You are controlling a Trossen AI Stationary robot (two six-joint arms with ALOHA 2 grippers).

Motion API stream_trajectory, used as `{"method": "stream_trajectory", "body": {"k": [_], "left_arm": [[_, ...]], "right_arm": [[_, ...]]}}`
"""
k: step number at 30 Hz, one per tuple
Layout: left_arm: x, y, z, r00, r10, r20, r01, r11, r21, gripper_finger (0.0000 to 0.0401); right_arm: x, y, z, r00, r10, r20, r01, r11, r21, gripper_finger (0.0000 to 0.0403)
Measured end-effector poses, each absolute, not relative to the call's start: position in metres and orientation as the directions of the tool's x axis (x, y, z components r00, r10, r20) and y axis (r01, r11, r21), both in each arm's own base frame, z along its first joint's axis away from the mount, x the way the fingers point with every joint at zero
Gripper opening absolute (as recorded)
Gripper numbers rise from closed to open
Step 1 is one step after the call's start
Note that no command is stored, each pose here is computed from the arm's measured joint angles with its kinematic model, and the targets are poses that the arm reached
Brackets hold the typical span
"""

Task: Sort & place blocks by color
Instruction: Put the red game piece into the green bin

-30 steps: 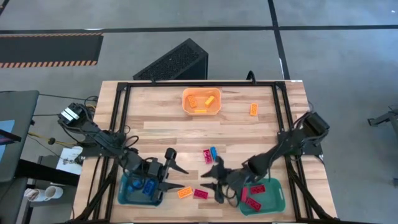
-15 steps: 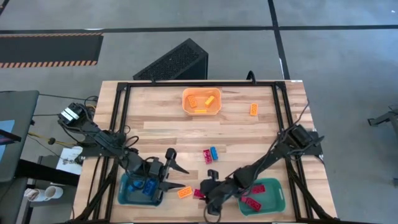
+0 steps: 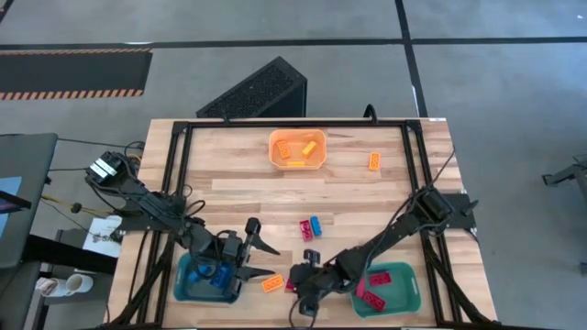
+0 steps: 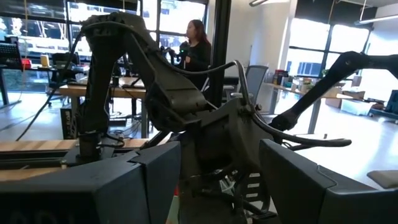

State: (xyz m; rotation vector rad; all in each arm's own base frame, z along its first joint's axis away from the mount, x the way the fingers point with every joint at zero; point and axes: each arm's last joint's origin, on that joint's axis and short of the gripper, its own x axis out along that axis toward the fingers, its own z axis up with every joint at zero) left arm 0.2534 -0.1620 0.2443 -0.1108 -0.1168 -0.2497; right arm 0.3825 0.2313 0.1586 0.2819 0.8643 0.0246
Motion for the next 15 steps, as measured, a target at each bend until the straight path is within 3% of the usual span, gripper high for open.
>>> {"method": "stream_trajectory", "body": {"k": [4,15], "left_arm": [[0.2535,-0.1617,0.2441,0.965,-0.231,0.127,0.244,0.965,-0.095,0.0206],[0.2536,-0.1614,0.2433,0.968,-0.220,0.119,0.232,0.968,-0.095,0.0206]], "right_arm": [[0.3847,0.2273,0.1616,0.658,0.132,-0.741,0.096,0.962,0.257,0.0214],[0.3843,0.2231,0.1604,0.638,0.118,-0.761,0.100,0.967,0.234,0.0320]]}}
